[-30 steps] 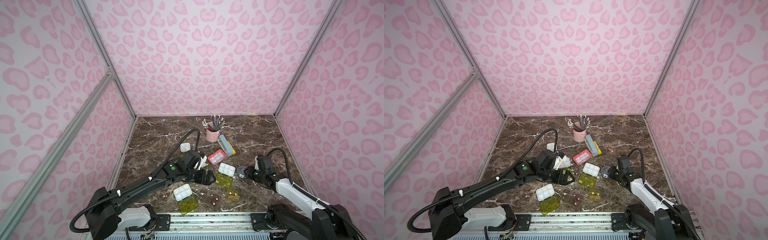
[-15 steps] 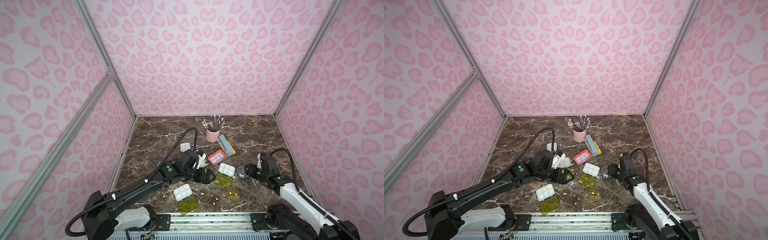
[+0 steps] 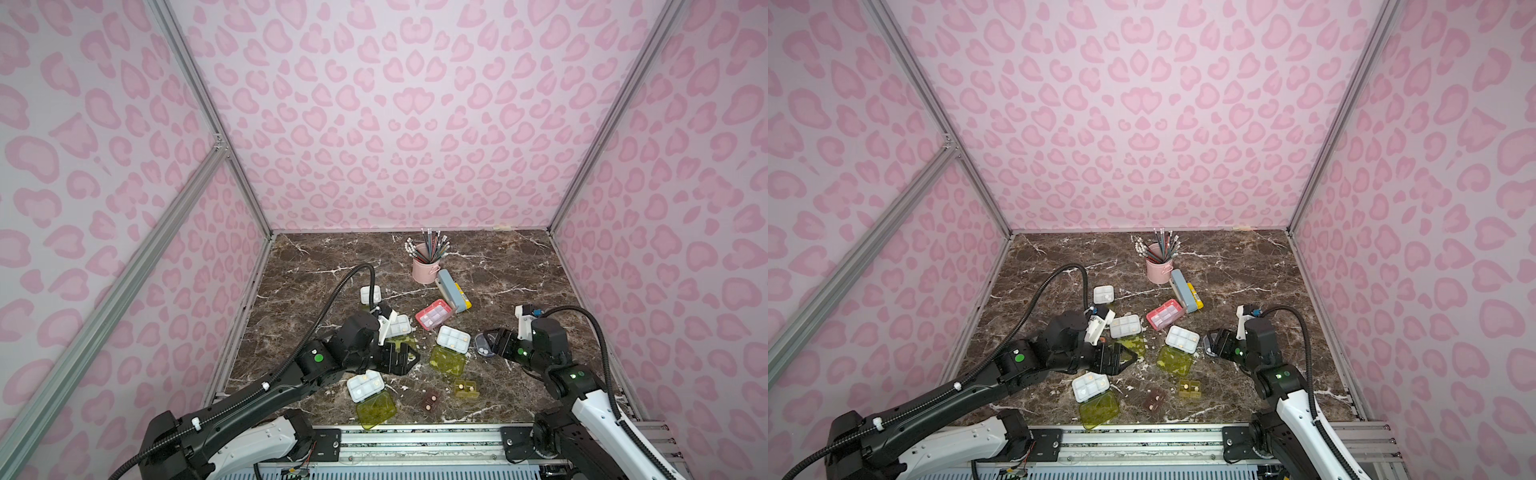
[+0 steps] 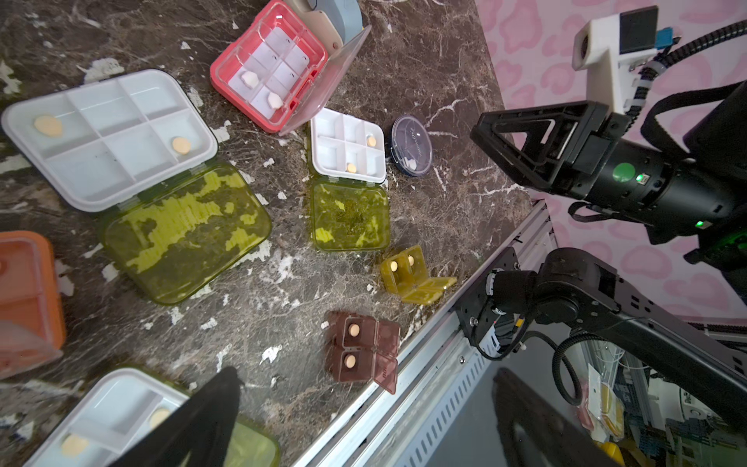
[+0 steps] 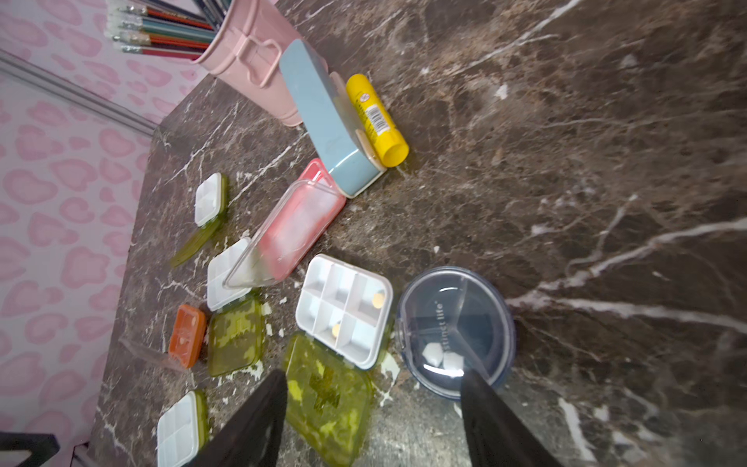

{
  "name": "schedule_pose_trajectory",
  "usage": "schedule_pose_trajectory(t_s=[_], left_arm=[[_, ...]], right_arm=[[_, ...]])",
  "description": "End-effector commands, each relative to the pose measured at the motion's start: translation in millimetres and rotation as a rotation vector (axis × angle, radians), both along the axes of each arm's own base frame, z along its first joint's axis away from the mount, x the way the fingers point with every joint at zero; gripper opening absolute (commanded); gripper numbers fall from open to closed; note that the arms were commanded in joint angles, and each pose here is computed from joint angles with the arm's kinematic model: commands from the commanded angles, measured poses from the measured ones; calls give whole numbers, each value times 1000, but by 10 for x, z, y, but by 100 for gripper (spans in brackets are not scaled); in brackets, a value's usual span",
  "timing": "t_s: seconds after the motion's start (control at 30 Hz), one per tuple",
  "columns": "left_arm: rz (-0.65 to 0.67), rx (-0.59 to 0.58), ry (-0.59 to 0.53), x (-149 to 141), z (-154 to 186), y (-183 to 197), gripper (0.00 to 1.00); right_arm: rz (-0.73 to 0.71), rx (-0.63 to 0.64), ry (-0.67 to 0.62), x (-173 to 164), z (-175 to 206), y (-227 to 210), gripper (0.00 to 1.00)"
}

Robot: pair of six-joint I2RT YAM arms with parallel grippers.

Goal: Close pillboxes
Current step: Close the lid on the pillbox.

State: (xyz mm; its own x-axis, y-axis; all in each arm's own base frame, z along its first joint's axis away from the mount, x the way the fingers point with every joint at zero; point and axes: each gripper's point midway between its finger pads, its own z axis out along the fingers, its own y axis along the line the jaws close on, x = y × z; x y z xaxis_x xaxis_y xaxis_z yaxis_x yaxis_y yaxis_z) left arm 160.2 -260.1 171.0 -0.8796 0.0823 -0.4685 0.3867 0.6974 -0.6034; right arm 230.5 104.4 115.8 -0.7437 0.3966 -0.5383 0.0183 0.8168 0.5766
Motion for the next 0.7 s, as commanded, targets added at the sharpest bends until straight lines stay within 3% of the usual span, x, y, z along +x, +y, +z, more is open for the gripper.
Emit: schedule_pose_trajectory(t_s=[0.0,0.37,0.67], left_arm=[[8,-4,5,-38,-33,51,99],[-13,8,61,-211,-215,132,99],[-35,30,93,-208,-417,7,99]], right_arm=[[47,26,34,-142,-27,119,70],[124,56,115,-541,-281,307,72],[155,67,160,-659,-437,370,73]])
